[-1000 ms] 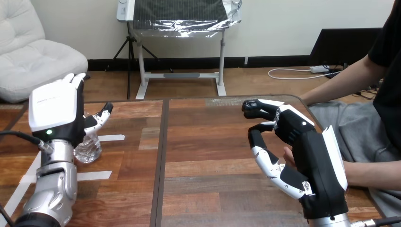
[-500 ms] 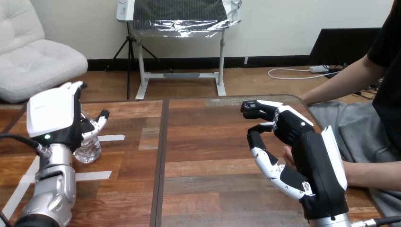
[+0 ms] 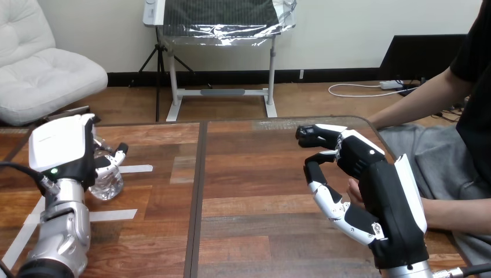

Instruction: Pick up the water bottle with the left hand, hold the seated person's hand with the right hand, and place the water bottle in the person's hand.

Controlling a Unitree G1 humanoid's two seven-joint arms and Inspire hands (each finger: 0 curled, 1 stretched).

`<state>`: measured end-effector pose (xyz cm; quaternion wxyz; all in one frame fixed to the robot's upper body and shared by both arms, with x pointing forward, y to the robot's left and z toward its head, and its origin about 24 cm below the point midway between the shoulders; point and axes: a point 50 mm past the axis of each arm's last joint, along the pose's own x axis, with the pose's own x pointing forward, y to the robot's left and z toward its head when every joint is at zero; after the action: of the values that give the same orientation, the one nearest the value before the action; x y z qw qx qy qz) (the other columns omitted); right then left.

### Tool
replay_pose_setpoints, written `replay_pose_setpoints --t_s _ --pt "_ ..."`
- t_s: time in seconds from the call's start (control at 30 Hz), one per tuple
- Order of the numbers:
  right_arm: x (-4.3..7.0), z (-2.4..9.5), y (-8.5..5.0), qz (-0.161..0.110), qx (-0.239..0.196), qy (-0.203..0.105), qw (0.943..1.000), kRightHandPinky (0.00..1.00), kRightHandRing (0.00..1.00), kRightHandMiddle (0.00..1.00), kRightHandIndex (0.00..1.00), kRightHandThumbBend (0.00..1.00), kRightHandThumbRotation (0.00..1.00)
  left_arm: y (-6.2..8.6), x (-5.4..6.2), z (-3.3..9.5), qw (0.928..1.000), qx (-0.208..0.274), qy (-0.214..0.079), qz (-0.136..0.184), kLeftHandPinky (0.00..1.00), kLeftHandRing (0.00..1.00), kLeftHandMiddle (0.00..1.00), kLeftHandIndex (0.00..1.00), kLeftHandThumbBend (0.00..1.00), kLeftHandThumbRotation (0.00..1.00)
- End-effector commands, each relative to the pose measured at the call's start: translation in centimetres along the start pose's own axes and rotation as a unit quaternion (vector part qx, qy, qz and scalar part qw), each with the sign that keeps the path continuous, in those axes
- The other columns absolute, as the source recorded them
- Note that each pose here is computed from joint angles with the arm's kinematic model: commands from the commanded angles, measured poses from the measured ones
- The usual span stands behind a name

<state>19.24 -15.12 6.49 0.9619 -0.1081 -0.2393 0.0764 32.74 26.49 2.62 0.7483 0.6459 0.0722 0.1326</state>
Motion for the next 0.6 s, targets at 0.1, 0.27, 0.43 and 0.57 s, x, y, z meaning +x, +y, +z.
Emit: replay_pose_setpoints --t_s 0.1,0.27,0.43,0.57 --pt "1.65 1.28 -0.56 -0.002 -0.011 -0.053 0.9986 0.56 0.69 0.73 0.67 0.3 0.12 2.0 1.85 1.53 0.9998 -0.007 -0.008 0.018 0.64 0.78 0.83 0.79 0.54 0.46" --pt "1.67 1.27 -0.64 -0.003 -0.013 -0.053 0.9985 0.56 0.69 0.72 0.66 0.29 0.12 1.79 1.86 1.36 1.0 -0.007 -0.002 0.005 0.61 0.76 0.82 0.79 0.55 0.45" --pt "1.67 1.31 -0.71 -0.002 -0.014 -0.052 0.9985 0.56 0.68 0.72 0.65 0.29 0.12 1.53 1.75 1.17 1.0 -0.006 -0.001 -0.001 0.59 0.74 0.81 0.78 0.56 0.45" --pt "1.69 1.32 -0.77 -0.001 -0.015 -0.055 0.9984 0.56 0.68 0.71 0.65 0.29 0.11 1.28 1.66 1.02 1.0 -0.004 0.005 -0.006 0.58 0.73 0.8 0.77 0.57 0.45"
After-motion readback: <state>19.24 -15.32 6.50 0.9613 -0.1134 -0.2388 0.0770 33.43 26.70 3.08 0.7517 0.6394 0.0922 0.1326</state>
